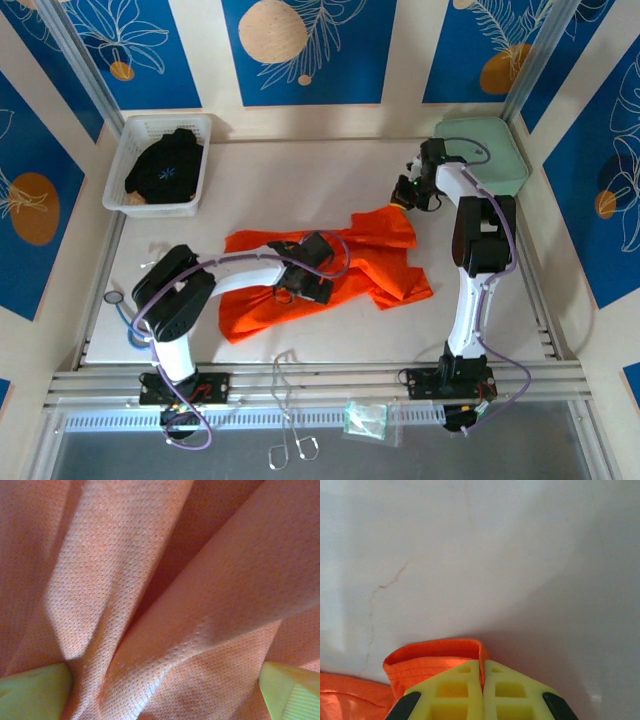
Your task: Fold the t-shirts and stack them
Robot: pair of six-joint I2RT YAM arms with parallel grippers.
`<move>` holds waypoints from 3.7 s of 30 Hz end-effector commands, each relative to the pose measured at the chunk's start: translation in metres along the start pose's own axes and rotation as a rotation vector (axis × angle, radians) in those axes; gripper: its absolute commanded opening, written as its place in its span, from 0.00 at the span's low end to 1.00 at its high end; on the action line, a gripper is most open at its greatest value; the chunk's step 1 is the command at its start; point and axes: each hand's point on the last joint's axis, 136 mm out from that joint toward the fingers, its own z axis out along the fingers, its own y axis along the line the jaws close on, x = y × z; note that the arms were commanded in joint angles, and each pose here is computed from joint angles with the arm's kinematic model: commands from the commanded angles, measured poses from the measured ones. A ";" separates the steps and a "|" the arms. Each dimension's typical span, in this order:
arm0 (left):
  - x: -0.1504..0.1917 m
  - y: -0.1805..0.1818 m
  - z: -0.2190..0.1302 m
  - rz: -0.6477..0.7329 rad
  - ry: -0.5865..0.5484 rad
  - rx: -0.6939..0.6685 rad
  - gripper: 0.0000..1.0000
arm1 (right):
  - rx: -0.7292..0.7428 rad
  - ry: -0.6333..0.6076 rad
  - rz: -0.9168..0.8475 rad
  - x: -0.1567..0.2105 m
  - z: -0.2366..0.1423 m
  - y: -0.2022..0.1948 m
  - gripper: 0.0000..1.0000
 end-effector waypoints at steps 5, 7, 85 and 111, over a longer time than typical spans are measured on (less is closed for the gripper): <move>0.037 0.013 0.009 0.045 0.090 -0.035 0.97 | -0.019 -0.098 -0.080 -0.038 -0.033 0.028 0.00; 0.038 0.009 0.008 0.063 0.086 -0.009 0.97 | -0.036 -0.139 -0.093 -0.054 -0.038 0.037 0.00; -0.087 0.203 0.003 -0.579 -0.075 -0.129 0.27 | 0.131 -0.186 -0.019 0.088 -0.086 -0.003 0.23; -0.098 0.209 -0.031 -0.540 -0.145 -0.157 0.02 | 0.113 -0.194 -0.009 0.100 -0.094 -0.003 0.20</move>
